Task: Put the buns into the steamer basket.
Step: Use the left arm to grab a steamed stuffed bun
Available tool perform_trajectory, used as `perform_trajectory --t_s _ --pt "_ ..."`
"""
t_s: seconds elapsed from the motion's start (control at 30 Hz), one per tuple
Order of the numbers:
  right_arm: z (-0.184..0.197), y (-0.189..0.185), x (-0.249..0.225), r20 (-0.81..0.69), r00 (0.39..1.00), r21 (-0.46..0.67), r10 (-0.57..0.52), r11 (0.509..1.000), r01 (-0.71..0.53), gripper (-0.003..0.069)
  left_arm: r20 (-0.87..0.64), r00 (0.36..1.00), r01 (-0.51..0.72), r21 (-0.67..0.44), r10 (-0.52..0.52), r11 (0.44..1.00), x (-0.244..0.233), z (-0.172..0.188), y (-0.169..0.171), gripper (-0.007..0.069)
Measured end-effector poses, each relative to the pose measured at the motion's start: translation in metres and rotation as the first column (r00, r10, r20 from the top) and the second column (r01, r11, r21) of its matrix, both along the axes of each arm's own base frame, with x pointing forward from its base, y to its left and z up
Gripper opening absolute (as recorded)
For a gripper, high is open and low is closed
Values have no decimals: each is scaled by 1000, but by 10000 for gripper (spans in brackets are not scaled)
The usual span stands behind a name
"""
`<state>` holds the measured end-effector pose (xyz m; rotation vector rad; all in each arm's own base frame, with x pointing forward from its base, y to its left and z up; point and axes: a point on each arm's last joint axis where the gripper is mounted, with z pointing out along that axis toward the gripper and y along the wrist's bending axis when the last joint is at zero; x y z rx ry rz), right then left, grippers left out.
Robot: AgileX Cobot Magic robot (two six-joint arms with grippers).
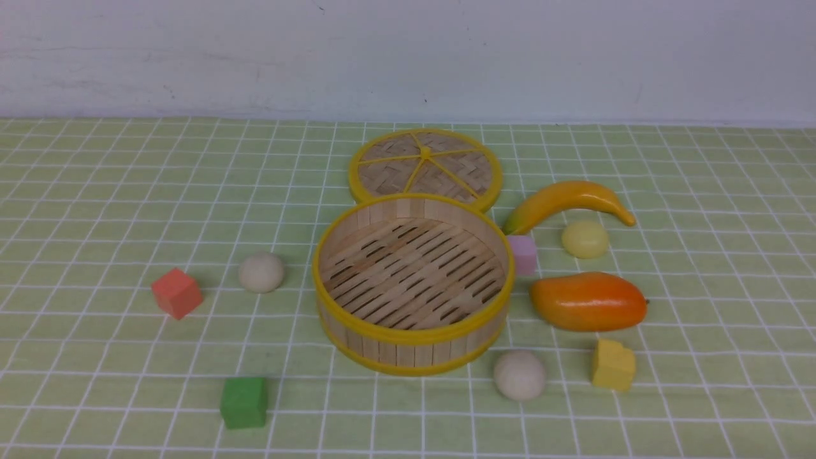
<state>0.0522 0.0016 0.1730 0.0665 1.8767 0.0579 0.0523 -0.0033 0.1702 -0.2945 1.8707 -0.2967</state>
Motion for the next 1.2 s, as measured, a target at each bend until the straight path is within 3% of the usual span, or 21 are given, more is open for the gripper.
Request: perform_trajectory --t_s 0.37,0.57,0.7,0.9,1.07,1.2 --pt "0 0 0 0 1000 0 0 1000 0 239 10 1000 -1 8 1 1000 0 1 0 238" --pt "0 0 0 0 1000 -1 0 1000 0 239 154 988 0 -13 2 1000 3 13 0 238" --pt "0 0 0 0 1000 -1 0 1000 0 239 314 949 3 -53 14 999 4 28 0 238" --pt "0 0 0 0 1000 -1 0 1000 0 239 571 818 12 -126 63 992 0 55 2 238" --pt "0 0 0 0 1000 -1 0 1000 0 239 628 762 30 -278 158 960 -4 70 8 238" --pt "0 0 0 0 1000 -1 0 1000 0 239 655 736 54 -309 171 950 -9 91 8 238"
